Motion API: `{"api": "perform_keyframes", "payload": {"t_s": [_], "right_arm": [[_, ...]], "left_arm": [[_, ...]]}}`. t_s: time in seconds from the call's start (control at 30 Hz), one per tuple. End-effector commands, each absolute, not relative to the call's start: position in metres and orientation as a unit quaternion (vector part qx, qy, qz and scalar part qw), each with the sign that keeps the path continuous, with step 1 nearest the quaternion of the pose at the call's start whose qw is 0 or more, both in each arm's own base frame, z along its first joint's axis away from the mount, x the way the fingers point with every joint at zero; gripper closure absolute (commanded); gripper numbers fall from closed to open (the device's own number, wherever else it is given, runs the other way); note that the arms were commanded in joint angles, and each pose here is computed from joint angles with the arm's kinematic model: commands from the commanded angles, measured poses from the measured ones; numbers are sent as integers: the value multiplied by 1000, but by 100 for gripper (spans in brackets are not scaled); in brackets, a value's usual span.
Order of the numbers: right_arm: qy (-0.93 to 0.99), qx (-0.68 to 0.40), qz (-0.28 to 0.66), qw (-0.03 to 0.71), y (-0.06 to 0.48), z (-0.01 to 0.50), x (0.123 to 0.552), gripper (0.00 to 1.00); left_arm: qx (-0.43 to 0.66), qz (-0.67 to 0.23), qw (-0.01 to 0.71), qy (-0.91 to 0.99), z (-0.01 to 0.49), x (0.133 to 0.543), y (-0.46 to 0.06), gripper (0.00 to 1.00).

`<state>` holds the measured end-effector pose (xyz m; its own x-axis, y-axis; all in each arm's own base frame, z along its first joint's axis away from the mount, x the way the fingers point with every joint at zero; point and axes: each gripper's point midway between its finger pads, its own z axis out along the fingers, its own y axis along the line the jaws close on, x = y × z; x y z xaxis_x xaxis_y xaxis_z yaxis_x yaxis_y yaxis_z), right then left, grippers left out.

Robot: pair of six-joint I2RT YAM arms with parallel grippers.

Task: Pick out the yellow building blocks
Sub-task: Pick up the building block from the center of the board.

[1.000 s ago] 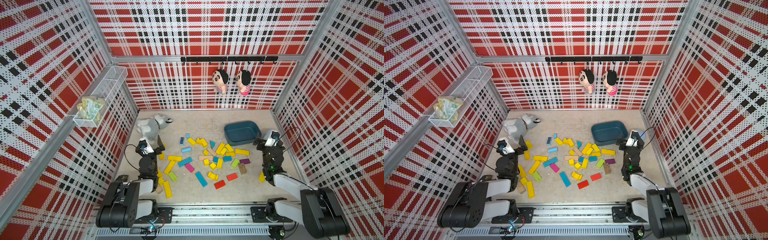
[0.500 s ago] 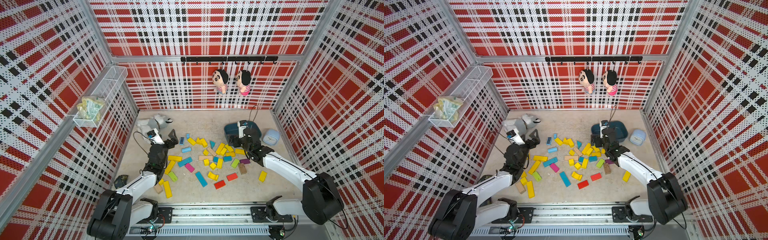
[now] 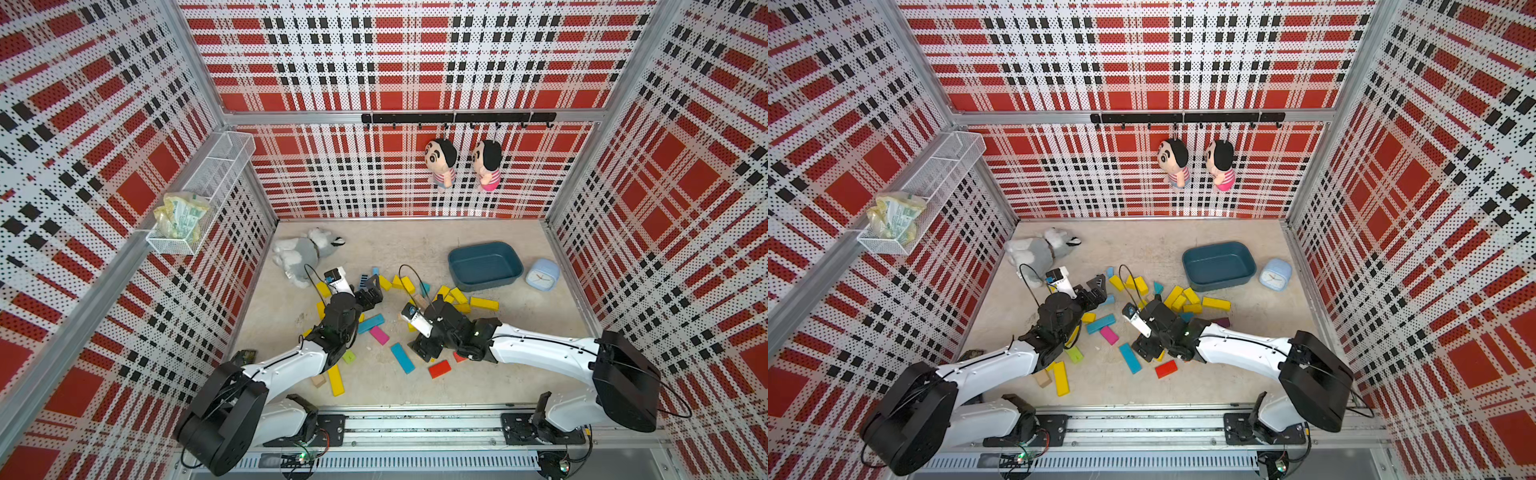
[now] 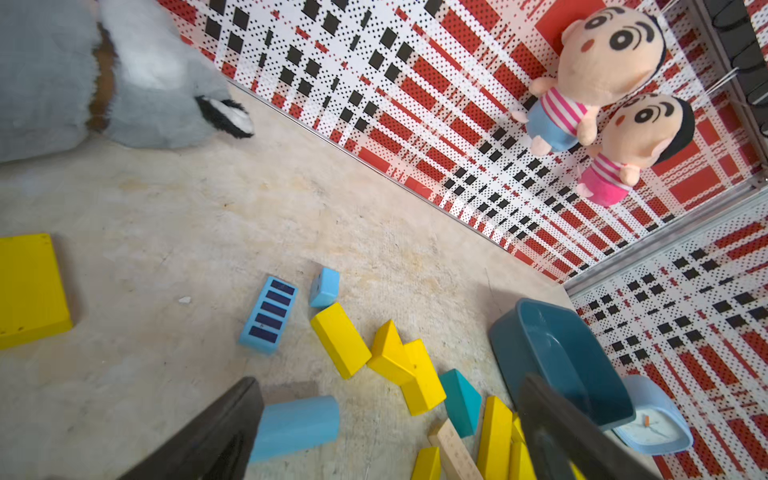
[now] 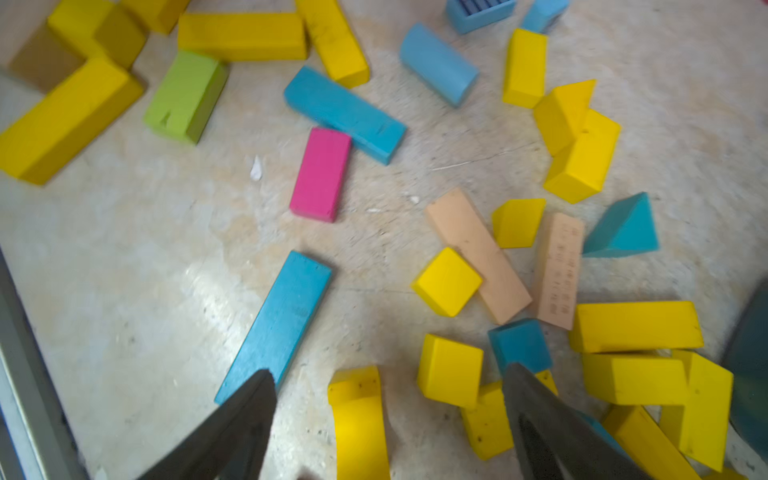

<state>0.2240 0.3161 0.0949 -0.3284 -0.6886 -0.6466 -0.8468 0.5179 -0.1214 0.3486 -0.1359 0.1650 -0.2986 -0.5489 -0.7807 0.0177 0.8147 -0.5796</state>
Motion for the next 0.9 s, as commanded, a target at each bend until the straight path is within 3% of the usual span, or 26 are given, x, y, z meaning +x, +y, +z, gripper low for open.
{"api": "perform_keyframes", "payload": {"t_s": [0.0,0.37,0.6,0.87], "right_arm": [[790,-532,93,290,315,74,216,15],[799,-543,63,250,315,41,221,20],[805,-547,55,224,314,24,219,30],[806,-530,70,254,319,54,223,30]], "left_arm": [[-207,-248,565,759,161,340,-123,2],[-222,-247,578,745,170,330,-107,2],[-228,-247,584,739,173,328,-99,2],[-226,-241,579,745,168,333,-95,2]]}}
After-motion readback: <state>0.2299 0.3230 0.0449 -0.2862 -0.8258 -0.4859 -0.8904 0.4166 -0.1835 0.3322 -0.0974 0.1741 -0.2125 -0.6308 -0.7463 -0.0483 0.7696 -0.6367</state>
